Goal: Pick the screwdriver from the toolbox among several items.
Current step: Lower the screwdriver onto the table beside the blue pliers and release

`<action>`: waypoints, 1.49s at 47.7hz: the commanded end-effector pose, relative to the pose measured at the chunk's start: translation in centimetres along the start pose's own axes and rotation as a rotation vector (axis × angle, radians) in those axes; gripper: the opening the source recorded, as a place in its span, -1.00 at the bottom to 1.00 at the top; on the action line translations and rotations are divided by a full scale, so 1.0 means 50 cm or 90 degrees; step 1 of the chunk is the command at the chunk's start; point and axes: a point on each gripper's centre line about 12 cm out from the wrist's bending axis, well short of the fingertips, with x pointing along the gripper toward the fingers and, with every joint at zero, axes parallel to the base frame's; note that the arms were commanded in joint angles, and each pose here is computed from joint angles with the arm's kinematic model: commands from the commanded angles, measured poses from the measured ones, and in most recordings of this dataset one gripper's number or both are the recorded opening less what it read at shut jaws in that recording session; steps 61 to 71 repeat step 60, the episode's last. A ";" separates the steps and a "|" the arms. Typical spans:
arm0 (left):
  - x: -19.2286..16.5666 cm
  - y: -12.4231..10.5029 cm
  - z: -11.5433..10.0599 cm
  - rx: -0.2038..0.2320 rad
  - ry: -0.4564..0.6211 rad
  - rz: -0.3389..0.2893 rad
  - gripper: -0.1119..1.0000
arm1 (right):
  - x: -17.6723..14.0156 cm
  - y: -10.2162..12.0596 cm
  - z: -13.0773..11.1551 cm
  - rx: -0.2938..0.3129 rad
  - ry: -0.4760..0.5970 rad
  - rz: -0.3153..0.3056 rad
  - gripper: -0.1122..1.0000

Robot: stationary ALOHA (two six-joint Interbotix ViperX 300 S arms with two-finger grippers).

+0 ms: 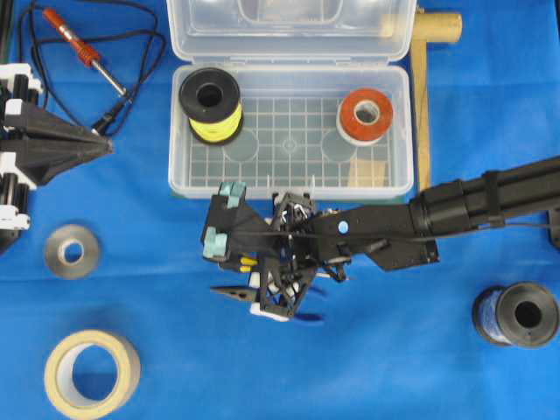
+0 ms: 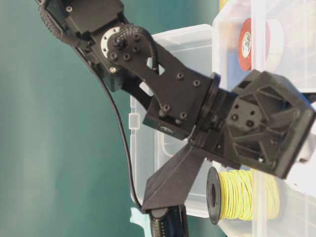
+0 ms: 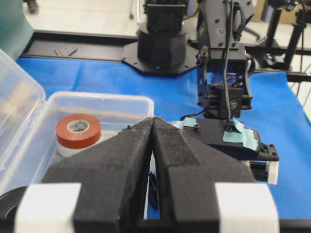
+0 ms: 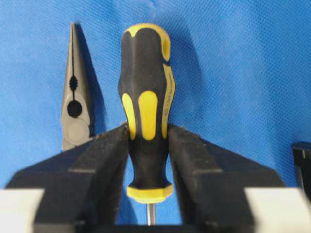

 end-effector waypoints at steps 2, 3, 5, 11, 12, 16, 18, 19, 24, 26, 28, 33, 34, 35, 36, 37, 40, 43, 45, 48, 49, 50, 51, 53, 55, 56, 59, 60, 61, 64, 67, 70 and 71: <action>0.002 0.000 0.010 0.000 -0.011 0.001 -0.80 | -0.029 0.010 0.016 -0.006 -0.010 0.004 0.09; 0.003 0.000 0.011 0.000 -0.012 0.001 -0.80 | -0.035 0.010 0.017 -0.009 -0.010 0.003 0.20; 0.003 0.000 0.011 0.000 -0.012 0.001 -0.80 | -0.047 0.010 0.019 -0.014 -0.007 -0.002 0.41; 0.003 0.000 0.011 0.000 -0.012 0.001 -0.80 | -0.116 0.013 0.036 -0.034 -0.028 -0.010 0.62; 0.002 0.000 0.012 0.000 -0.013 0.001 -0.80 | -0.139 0.013 0.040 -0.040 -0.036 -0.012 0.60; 0.002 0.000 0.012 -0.001 -0.013 0.001 -0.80 | -0.209 0.014 0.049 -0.057 -0.062 -0.016 0.53; 0.002 0.000 0.012 -0.001 -0.014 0.001 -0.80 | -0.244 0.014 0.052 -0.070 -0.079 -0.019 0.53; 0.002 0.000 0.012 -0.002 -0.013 0.001 -0.80 | -0.261 0.015 0.051 -0.078 -0.087 -0.021 0.53; 0.002 0.000 0.012 -0.002 -0.012 0.001 -0.80 | -0.336 0.006 0.042 -0.107 -0.127 -0.032 0.53; 0.002 0.000 0.011 -0.002 -0.011 0.001 -0.80 | -0.367 -0.003 0.031 -0.118 -0.144 -0.037 0.53; 0.002 0.000 0.011 -0.002 -0.011 0.001 -0.80 | -0.387 -0.012 0.018 -0.125 -0.155 -0.036 0.53; 0.001 0.000 0.010 -0.002 -0.010 0.001 -0.80 | -0.429 -0.042 -0.019 -0.134 -0.174 -0.037 0.53; 0.001 0.000 0.011 -0.002 -0.011 0.000 -0.80 | -0.434 -0.048 -0.027 -0.135 -0.177 -0.035 0.53; 0.001 0.000 0.010 -0.002 -0.010 0.001 -0.80 | -0.441 -0.053 -0.035 -0.137 -0.184 -0.032 0.53; 0.001 0.000 0.010 -0.002 -0.010 0.001 -0.80 | -0.446 -0.059 -0.044 -0.139 -0.188 -0.028 0.53; 0.001 0.000 0.009 -0.002 -0.009 0.001 -0.80 | -0.453 -0.065 -0.052 -0.141 -0.195 -0.025 0.53; 0.001 0.000 0.009 -0.002 -0.009 0.001 -0.80 | -0.476 -0.085 -0.083 -0.145 -0.221 -0.007 0.53; 0.001 0.000 0.008 -0.002 -0.008 0.001 -0.80 | -0.491 -0.101 -0.111 -0.145 -0.243 0.012 0.53; 0.001 0.000 0.005 -0.003 -0.005 0.001 -0.80 | -0.501 -0.114 -0.129 -0.145 -0.259 0.024 0.53; 0.001 0.000 0.006 -0.003 -0.006 0.000 -0.80 | -0.507 -0.132 -0.160 -0.149 -0.275 0.036 0.53; 0.001 0.000 0.005 -0.003 -0.006 0.001 -0.80 | -0.510 -0.139 -0.169 -0.149 -0.281 0.039 0.53; 0.001 0.000 0.005 -0.003 -0.006 0.001 -0.80 | -0.513 -0.146 -0.179 -0.152 -0.287 0.041 0.53; 0.001 0.000 0.005 -0.003 -0.007 0.001 -0.80 | -0.514 -0.152 -0.189 -0.155 -0.293 0.044 0.53; 0.001 0.000 0.006 -0.003 -0.009 0.001 -0.80 | -0.515 -0.169 -0.214 -0.157 -0.302 0.050 0.53; 0.000 0.000 0.005 -0.003 -0.008 0.000 -0.80 | -0.515 -0.181 -0.233 -0.159 -0.310 0.055 0.53; 0.000 0.000 0.005 -0.003 -0.009 0.001 -0.80 | -0.516 -0.186 -0.240 -0.160 -0.316 0.058 0.53; 0.000 0.000 0.005 -0.003 -0.009 0.001 -0.80 | -0.517 -0.201 -0.262 -0.163 -0.333 0.067 0.53; 0.001 0.000 0.006 -0.003 -0.009 0.001 -0.80 | -0.515 -0.205 -0.270 -0.165 -0.335 0.069 0.53; 0.001 0.000 0.006 -0.003 -0.009 0.001 -0.80 | -0.515 -0.205 -0.270 -0.165 -0.335 0.069 0.53; 0.001 0.000 0.006 -0.003 -0.009 0.001 -0.80 | -0.515 -0.205 -0.270 -0.165 -0.335 0.069 0.53; 0.001 0.000 0.006 -0.003 -0.009 0.001 -0.80 | -0.515 -0.205 -0.270 -0.165 -0.335 0.069 0.53; 0.001 0.000 0.006 -0.003 -0.009 0.001 -0.80 | -0.515 -0.205 -0.270 -0.165 -0.335 0.069 0.53; 0.001 0.000 0.006 -0.003 -0.009 0.001 -0.80 | -0.515 -0.205 -0.270 -0.165 -0.335 0.069 0.53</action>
